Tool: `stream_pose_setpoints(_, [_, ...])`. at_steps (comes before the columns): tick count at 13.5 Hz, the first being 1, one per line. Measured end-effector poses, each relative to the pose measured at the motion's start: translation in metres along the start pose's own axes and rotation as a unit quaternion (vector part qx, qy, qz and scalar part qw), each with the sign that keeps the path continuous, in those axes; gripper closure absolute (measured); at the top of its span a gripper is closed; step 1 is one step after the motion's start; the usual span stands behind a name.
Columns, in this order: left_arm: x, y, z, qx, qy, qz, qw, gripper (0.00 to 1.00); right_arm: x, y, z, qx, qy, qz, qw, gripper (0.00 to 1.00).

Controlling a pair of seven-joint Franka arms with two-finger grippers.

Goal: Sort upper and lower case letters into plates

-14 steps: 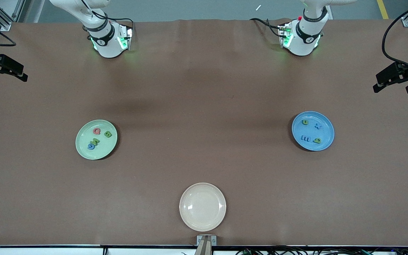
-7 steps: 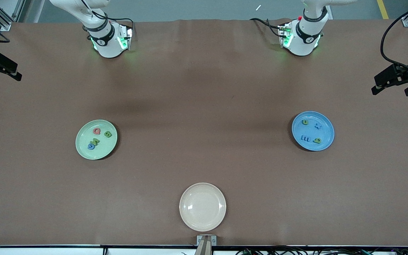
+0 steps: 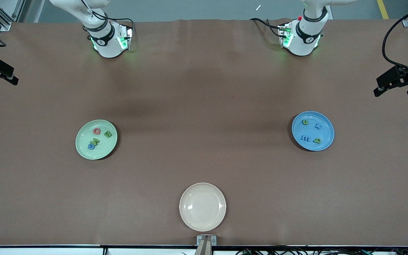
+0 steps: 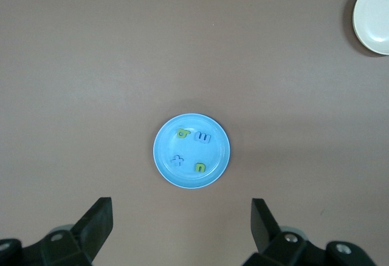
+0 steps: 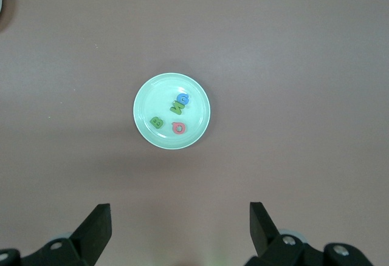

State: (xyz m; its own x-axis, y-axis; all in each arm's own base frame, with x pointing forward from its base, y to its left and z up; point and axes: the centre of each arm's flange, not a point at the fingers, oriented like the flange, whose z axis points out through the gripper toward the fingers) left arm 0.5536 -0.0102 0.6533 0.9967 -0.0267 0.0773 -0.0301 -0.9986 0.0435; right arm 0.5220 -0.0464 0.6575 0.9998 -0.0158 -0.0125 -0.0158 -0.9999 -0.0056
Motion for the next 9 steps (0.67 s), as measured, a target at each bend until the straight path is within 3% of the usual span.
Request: stream_pose_setpoints(9, [0.000,0.000,0.000,0.000,0.001,0.000,1.000,0.00,0.003,0.003,0.015,0.001,-0.017,0.003,1.000,0.00])
